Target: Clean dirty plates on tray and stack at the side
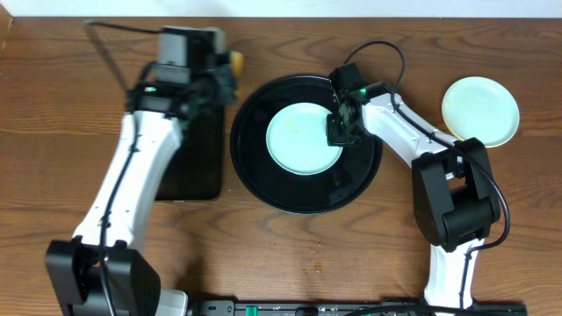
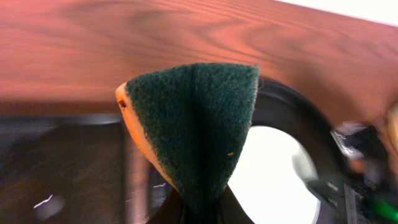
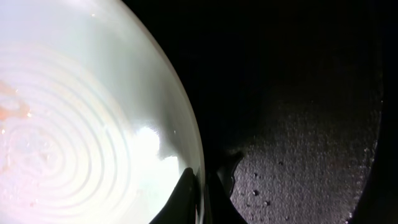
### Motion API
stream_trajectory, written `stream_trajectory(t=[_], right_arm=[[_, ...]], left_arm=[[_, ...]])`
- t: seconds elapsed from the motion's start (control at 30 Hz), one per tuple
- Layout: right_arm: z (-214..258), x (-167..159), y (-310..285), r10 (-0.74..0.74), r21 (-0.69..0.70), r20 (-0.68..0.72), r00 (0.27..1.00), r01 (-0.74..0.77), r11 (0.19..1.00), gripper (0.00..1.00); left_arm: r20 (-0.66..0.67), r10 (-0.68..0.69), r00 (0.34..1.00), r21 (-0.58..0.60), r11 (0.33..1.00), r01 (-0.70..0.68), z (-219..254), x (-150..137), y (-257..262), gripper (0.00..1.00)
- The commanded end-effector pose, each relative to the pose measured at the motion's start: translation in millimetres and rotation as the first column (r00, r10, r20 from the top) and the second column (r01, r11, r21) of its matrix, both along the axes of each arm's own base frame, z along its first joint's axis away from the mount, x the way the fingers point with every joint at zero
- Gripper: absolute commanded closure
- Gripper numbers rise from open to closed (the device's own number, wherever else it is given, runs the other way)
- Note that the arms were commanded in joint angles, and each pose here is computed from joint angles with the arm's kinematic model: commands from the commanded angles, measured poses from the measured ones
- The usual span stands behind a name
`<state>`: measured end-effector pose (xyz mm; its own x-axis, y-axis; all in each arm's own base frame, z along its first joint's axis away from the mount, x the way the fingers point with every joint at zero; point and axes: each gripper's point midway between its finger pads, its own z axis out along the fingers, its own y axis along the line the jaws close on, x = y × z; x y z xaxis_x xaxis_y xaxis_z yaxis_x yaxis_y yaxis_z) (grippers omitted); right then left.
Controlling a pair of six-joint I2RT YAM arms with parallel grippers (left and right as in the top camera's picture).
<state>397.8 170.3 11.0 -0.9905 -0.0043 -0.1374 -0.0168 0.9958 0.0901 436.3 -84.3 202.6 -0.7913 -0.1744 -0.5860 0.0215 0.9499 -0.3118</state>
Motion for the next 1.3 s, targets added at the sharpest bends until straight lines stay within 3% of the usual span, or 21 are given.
stream_trajectory(t=[0.0, 0.23, 0.47, 0.53, 0.7, 1.0, 1.13, 1.27], right_arm=[[8.0, 4.0, 7.4, 0.089, -0.038, 0.007, 0.996, -0.089, 0.995, 0.99], [80.6, 37.6, -14.7, 0.199, -0.261, 0.115, 0.973, -0.163, 0.951, 0.99], [167.6, 56.4, -27.4, 0.352, -0.532, 0.21, 0.912, -0.196, 0.824, 0.99], [184.9, 58.7, -27.4, 0.41, -0.611, 0.21, 0.887, -0.208, 0.763, 0.99], [222.3, 57.3, -15.1, 0.594, -0.841, 0.101, 0.798, -0.251, 0.479, 0.99], [271.9, 37.0, 47.7, 0.745, -0.973, -0.044, 0.665, -0.197, 0.119, 0.99], [273.2, 24.8, 69.8, 0.788, -0.97, -0.131, 0.601, -0.244, 0.024, 0.99], [273.4, 19.3, 79.8, 0.804, -0.966, -0.158, 0.573, -0.257, -0.007, 0.99]], left_arm=[[-0.112, 0.198, 0.974, 0.02, 0.98, -0.197, -24.3, -5.9, 44.9, 0.92], [-0.243, 0.329, 0.913, 0.05, 0.944, -0.326, -43.2, -32.9, 100.8, 0.92], [-0.313, 0.363, 0.878, 0.062, 0.93, -0.363, -53.8, -50.6, 119.0, 0.92], [-0.32, 0.363, 0.875, 0.064, 0.93, -0.363, -56.8, -52.6, 118.7, 0.92], [-0.338, 0.346, 0.875, 0.076, 0.937, -0.341, -67.0, -58.3, 117.8, 0.92], [-0.358, 0.343, 0.869, 0.082, 0.938, -0.336, -75.2, -63.7, 117.1, 0.92], [-0.358, 0.343, 0.869, 0.082, 0.938, -0.337, -75.2, -63.7, 117.1, 0.92], [-0.361, 0.333, 0.871, 0.067, 0.941, -0.331, -74.9, -63.5, 114.4, 0.92]])
